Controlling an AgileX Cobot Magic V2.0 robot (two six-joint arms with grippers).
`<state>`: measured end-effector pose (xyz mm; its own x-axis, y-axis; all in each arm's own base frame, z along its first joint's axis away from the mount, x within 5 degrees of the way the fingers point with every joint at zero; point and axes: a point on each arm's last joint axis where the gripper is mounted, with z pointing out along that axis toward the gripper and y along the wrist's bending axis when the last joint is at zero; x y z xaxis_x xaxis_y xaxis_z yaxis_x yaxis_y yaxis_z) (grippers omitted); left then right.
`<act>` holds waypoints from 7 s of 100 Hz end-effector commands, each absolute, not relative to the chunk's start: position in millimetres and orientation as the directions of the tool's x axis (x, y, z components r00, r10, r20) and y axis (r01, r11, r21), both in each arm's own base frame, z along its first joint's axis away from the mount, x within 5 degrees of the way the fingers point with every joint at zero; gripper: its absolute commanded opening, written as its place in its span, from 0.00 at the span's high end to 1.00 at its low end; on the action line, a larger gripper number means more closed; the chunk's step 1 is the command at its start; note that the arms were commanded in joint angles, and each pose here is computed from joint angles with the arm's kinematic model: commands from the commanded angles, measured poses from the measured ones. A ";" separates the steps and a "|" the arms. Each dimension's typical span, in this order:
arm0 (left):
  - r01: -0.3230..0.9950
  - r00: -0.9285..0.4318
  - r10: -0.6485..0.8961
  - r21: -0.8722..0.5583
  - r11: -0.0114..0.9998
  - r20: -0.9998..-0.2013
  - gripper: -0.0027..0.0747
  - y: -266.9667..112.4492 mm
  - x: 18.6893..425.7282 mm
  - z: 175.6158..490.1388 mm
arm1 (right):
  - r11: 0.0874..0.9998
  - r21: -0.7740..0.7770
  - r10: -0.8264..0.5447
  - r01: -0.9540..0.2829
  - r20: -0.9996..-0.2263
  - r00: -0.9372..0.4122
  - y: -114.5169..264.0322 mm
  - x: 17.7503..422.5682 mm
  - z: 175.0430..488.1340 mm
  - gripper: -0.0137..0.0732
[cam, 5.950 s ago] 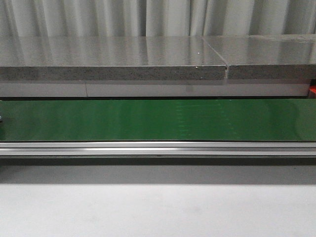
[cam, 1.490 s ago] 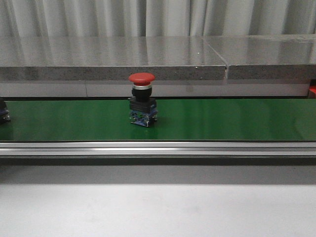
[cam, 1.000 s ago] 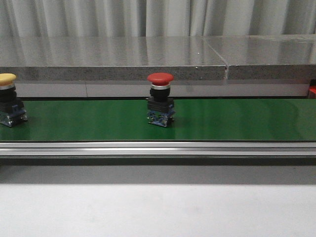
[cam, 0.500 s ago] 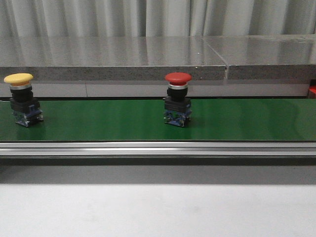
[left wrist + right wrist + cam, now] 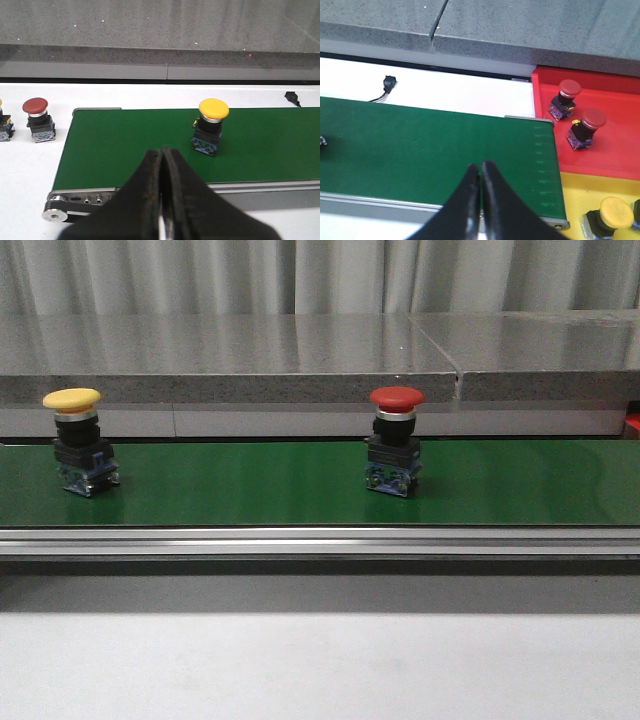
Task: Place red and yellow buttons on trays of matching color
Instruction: 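Lower the yellow button onto the belt and open the left gripper, then grasp the red button at the belt end with the right gripper, then carry the red button into the red tray and open the right gripper, then lower the right gripper onto the yellow button on the belt and grasp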
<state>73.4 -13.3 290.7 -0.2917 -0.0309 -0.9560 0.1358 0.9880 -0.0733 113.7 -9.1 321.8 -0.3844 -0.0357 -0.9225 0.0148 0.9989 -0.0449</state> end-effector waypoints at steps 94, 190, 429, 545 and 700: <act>0.138 -0.208 -0.058 -0.088 0.986 -0.976 0.99 -13.3 74.6 305.6 | 0.937 0.063 -0.194 -0.344 -0.727 -0.659 47.2 241.5 303.3 0.12; 0.138 -0.208 -0.058 -0.088 0.986 -0.976 0.99 -13.3 74.6 305.6 | 0.922 0.065 -0.253 -0.383 -0.646 -0.720 62.9 325.4 291.2 0.71; 0.138 -0.208 -0.058 -0.088 0.986 -0.976 0.99 -13.3 74.6 305.6 | 0.894 0.174 0.396 0.414 -0.739 -0.545 -254.1 359.3 309.7 0.15; 0.138 -0.208 -0.058 -0.088 0.986 -0.976 0.99 -13.3 74.6 305.6 | 0.942 0.075 -0.201 -0.327 -0.654 -0.729 0.7 264.5 313.1 0.15; 0.138 -0.208 -0.058 -0.088 0.986 -0.976 0.99 -13.3 74.6 305.6 | 0.964 0.095 -0.136 -0.249 -0.627 -0.767 1.2 290.7 324.8 0.73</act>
<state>73.4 -13.3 290.7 -0.2917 -0.0309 -0.9560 0.1358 0.9880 -0.0733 303.9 19.8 287.7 -0.8161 -0.2115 -0.5378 -0.3190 0.9408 0.1142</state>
